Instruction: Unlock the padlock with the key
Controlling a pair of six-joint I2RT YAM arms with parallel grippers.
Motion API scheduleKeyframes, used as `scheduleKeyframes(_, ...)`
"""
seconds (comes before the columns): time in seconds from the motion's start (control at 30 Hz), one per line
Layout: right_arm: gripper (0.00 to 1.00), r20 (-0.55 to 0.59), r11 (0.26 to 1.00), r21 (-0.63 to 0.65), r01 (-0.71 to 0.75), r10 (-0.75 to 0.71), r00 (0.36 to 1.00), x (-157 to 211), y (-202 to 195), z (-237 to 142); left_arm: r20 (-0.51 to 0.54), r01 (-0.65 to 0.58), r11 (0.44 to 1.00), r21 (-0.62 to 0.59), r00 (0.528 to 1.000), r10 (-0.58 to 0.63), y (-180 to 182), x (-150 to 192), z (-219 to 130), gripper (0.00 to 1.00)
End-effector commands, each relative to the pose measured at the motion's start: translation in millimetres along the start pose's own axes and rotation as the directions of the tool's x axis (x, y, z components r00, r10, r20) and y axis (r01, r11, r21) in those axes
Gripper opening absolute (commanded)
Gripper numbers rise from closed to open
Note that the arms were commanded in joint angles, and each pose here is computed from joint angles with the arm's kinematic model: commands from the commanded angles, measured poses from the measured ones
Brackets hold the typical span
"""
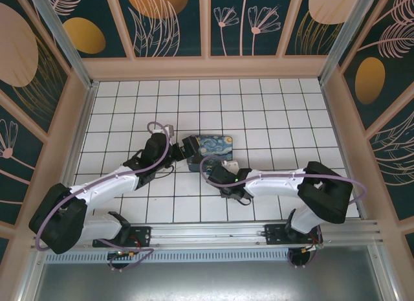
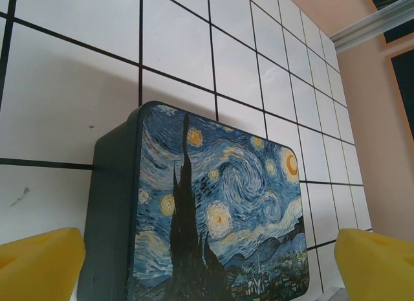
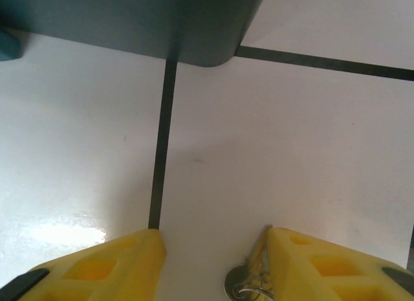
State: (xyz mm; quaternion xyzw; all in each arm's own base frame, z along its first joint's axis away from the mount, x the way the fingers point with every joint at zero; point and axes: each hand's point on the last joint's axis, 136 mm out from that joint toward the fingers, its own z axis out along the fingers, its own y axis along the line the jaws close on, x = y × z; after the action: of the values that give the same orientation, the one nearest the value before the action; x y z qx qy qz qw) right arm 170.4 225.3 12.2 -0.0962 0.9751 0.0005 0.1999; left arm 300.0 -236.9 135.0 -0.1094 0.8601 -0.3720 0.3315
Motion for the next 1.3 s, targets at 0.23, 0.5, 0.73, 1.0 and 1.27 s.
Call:
scheduleKeyframes(0.23,0.31,-0.170,0.997,0.059,0.043,-0.033,0.985,51.0,-20.9,7.0,0.000,-0.002,1.000,0.016,1.000,0.002,-4.4,-0.5,1.9,0.99)
scheduleKeyframes(0.5,0.48,-0.165,0.998,0.049,0.046,-0.037,0.986,49.6,-21.5,3.0,0.001,-0.003,1.000,0.017,1.000,0.003,-4.7,-0.7,1.9,0.99)
scheduleKeyframes(0.73,0.39,-0.175,0.999,0.002,0.048,-0.046,0.983,54.2,-19.3,-2.0,0.000,-0.002,1.000,0.018,1.000,0.002,-4.1,0.1,1.9,0.99)
scheduleKeyframes(1.0,0.38,-0.195,1.000,-0.008,0.030,-0.031,0.980,63.3,-22.5,-3.6,0.000,-0.002,1.000,0.017,1.000,0.002,-4.0,0.1,2.3,0.99)
scheduleKeyframes(1.27,0.38,-0.204,0.999,-0.018,0.046,-0.049,0.978,65.0,-18.7,-9.2,-0.002,-0.002,1.000,0.015,1.000,0.002,-2.8,0.9,2.7,0.99)
